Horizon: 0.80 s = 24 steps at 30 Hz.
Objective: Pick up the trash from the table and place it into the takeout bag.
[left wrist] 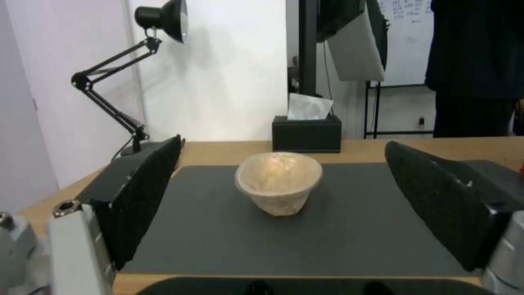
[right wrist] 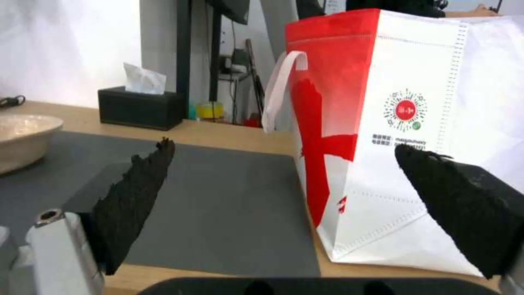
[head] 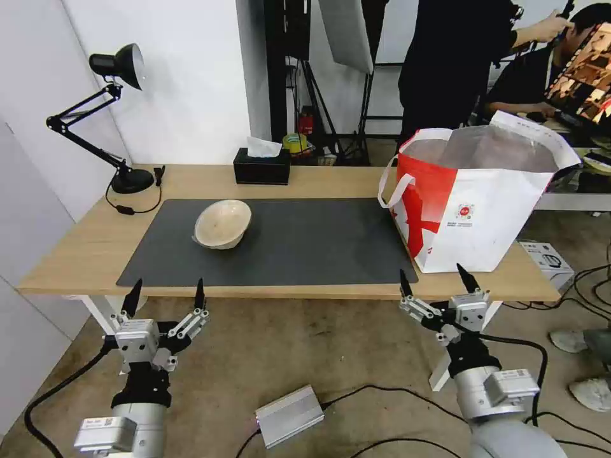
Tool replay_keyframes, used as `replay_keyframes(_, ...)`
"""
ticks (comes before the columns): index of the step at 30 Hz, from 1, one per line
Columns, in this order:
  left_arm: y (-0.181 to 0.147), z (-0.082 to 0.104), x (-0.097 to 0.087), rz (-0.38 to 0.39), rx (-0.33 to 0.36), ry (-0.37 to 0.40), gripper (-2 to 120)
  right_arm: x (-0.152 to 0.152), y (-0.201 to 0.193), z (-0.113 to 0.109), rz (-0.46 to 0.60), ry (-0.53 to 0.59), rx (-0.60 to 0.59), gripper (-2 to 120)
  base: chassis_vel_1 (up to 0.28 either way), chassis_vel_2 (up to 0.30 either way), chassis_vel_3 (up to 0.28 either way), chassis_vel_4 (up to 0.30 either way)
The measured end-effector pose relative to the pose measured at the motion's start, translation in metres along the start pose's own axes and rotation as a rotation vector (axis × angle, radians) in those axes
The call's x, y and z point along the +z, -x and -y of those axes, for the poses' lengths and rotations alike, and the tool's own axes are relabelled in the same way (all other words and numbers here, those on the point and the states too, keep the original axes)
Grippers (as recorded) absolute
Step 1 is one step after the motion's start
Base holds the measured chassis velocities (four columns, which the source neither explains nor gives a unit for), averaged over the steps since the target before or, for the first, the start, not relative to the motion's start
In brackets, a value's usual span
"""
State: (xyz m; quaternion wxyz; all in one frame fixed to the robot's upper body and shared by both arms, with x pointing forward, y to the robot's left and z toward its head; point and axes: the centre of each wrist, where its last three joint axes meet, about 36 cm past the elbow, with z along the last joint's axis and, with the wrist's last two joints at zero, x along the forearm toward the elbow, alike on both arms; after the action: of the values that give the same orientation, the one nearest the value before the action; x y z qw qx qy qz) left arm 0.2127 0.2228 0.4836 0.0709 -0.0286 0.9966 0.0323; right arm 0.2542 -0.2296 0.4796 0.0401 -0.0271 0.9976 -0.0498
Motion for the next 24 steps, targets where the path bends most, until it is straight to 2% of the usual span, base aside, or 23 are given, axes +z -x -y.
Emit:
replay_keyframes(15, 0.004, -0.001, 0.003, 0.007, 0.014, -0.005, 100, -0.004, -0.003, 0.004, 0.000, 0.005, 0.022, 100, 0.000, 0.000, 0.000, 0.000)
replay_keyframes(24, 0.012, -0.005, 0.001, -0.020, 0.031, -0.070, 100, -0.006, -0.004, 0.005, 0.001, 0.003, 0.030, 100, 0.000, 0.000, 0.000, 0.000)
